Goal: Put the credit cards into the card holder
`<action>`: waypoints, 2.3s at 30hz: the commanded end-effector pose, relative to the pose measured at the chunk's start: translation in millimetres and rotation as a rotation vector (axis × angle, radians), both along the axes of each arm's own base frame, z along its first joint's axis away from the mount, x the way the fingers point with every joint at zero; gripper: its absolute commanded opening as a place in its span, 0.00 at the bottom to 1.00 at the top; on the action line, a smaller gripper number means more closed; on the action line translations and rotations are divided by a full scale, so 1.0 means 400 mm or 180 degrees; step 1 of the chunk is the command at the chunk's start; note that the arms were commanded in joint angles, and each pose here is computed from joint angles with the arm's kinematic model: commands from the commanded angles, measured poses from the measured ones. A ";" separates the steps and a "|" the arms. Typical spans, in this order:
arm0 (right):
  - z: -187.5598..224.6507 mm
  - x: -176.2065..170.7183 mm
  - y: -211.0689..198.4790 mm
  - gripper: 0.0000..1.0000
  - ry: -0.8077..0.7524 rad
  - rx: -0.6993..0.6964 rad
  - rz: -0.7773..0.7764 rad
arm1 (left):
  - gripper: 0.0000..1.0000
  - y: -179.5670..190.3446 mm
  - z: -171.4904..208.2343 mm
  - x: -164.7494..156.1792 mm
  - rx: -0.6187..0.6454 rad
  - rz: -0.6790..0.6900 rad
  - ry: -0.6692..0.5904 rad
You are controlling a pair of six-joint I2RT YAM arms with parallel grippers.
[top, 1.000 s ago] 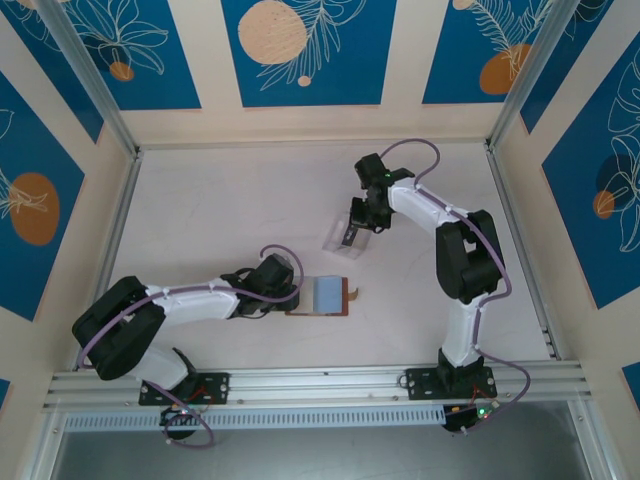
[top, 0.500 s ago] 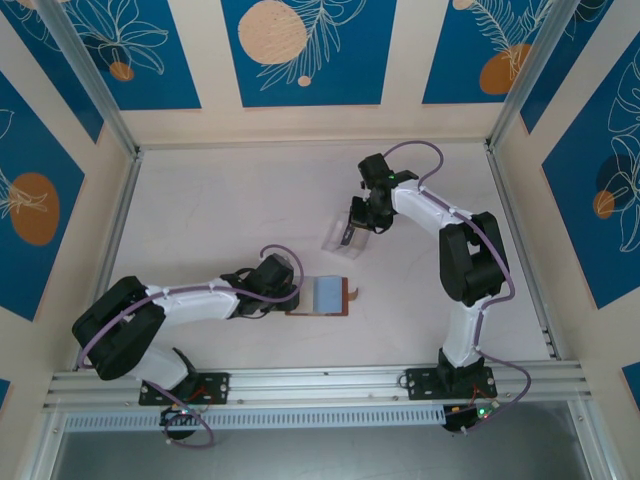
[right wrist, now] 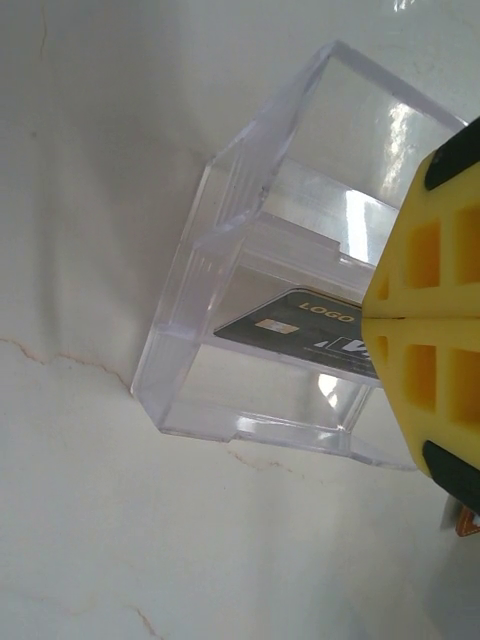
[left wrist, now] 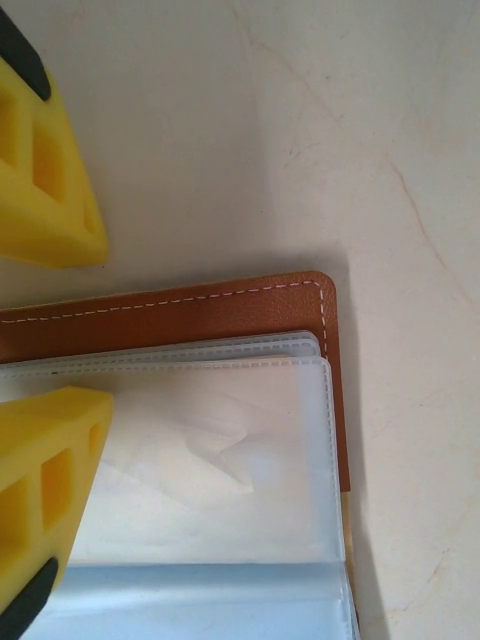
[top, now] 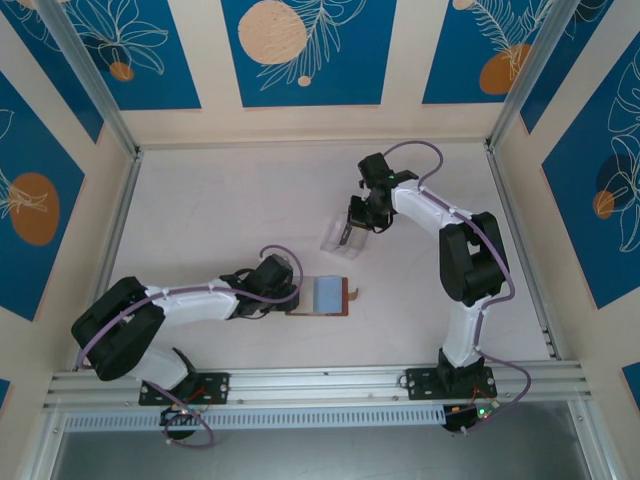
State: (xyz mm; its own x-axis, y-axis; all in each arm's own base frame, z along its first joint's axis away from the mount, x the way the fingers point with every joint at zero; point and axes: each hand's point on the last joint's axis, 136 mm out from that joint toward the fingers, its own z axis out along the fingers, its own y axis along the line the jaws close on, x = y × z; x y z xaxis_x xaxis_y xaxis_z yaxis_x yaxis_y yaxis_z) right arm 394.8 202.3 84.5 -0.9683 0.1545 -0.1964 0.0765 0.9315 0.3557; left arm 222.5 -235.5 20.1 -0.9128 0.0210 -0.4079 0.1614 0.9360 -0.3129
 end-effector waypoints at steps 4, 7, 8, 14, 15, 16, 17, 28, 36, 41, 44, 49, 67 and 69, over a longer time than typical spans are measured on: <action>0.017 0.009 0.026 0.10 0.0015 0.0181 -0.0013 | 0.38 0.026 -0.059 -0.041 0.0176 -0.0067 0.0196; 0.012 0.013 0.027 0.11 0.0033 0.0182 -0.0033 | 0.38 0.028 -0.060 -0.042 0.0180 -0.0062 0.0202; 0.010 0.013 0.027 0.11 0.0044 0.0183 -0.0036 | 0.38 0.028 -0.060 -0.042 0.0179 -0.0061 0.0203; 0.006 0.015 0.032 0.11 0.0080 0.0211 -0.0061 | 0.38 0.030 -0.058 -0.042 0.0181 -0.0057 0.0192; 0.005 0.015 0.032 0.11 0.0089 0.0212 -0.0068 | 0.38 0.031 -0.059 -0.043 0.0184 -0.0055 0.0196; 0.003 0.015 0.032 0.12 0.0102 0.0207 -0.0075 | 0.38 0.030 -0.059 -0.043 0.0182 -0.0057 0.0193; 0.002 0.015 0.031 0.12 0.0113 0.0201 -0.0090 | 0.38 0.030 -0.058 -0.043 0.0181 -0.0059 0.0191; 0.001 0.015 0.041 0.15 0.0137 0.0284 -0.0104 | 0.38 0.031 -0.060 -0.043 0.0187 -0.0056 0.0198; 0.007 0.006 -0.013 0.15 0.0040 -0.0196 -0.0131 | 0.38 0.028 -0.066 -0.043 0.0181 -0.0065 0.0209; -0.021 -0.007 -0.023 0.22 0.0130 -0.0282 -0.0143 | 0.38 0.026 -0.066 -0.043 0.0176 -0.0072 0.0204; -0.034 -0.008 -0.016 0.22 0.0173 -0.0301 -0.0122 | 0.38 0.025 -0.065 -0.042 0.0179 -0.0079 0.0204; -0.050 -0.003 0.007 0.22 0.0200 -0.0293 -0.0059 | 0.38 0.028 -0.064 -0.041 0.0186 -0.0072 0.0193; -0.048 -0.012 -0.035 0.12 0.0087 -0.0823 0.0034 | 0.38 0.030 -0.069 -0.043 0.0180 -0.0055 0.0200; -0.037 -0.009 -0.037 0.11 0.0060 -0.0860 0.0068 | 0.37 0.030 -0.069 -0.042 0.0184 -0.0048 0.0199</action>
